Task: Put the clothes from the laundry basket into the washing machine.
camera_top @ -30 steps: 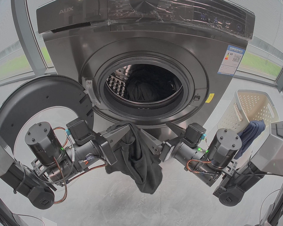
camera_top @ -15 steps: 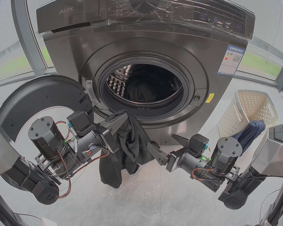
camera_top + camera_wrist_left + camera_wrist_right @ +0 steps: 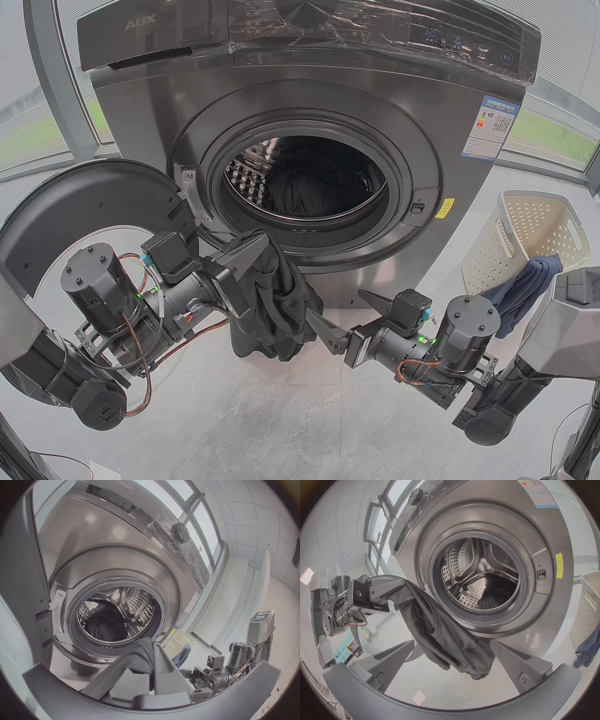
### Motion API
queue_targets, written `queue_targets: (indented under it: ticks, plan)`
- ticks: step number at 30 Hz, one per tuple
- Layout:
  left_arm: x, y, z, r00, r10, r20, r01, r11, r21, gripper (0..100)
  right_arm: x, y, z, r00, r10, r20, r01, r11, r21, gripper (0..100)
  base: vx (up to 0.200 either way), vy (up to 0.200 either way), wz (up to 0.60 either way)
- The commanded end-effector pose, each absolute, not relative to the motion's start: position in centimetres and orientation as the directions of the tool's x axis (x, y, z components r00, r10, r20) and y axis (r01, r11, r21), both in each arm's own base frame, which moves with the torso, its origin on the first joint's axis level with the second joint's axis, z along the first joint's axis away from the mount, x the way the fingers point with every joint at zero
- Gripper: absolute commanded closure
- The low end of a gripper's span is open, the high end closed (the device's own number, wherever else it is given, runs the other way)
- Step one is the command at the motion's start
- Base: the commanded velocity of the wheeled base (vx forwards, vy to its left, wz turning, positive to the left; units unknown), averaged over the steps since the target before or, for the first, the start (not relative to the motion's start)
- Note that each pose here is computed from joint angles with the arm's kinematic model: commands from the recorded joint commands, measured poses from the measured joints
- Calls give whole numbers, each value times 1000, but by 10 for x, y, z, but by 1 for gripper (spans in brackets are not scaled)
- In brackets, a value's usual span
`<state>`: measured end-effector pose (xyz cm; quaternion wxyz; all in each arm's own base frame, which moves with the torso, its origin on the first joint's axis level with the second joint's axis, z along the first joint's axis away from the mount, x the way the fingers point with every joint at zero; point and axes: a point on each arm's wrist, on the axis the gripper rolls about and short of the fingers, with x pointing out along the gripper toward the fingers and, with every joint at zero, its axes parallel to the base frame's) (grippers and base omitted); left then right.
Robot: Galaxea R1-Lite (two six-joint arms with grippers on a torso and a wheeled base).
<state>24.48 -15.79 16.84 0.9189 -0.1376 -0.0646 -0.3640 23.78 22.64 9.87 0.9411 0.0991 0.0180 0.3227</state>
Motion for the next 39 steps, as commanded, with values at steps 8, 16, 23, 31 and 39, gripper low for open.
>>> queue_targets:
  ticks: [8, 16, 23, 31, 39]
  plan:
    - [248, -158, 174, 725, -642, 248, 687, 699, -199, 100, 251, 242, 71, 786, 617, -21, -603, 774, 191, 0, 0, 0, 0]
    - [245, -157, 179, 720, -641, 267, 692, 696, -195, 100, 270, 253, 66, 795, 607, 11, -598, 780, 183, 0, 0, 0, 0]
    - [245, -157, 180, 718, -641, 270, 693, 694, -194, 100, 289, 262, 56, 805, 593, 29, -589, 791, 166, 0, 0, 0, 0]
    - [244, -157, 179, 718, -643, 268, 694, 694, -194, 100, 304, 268, 59, 808, 584, 78, -588, 794, 153, 0, 0, 0, 0]
    - [245, -157, 179, 726, -634, 268, 685, 703, -194, 100, 302, 275, 43, 801, 598, 40, -596, 789, 146, 0, 0, 0, 0]
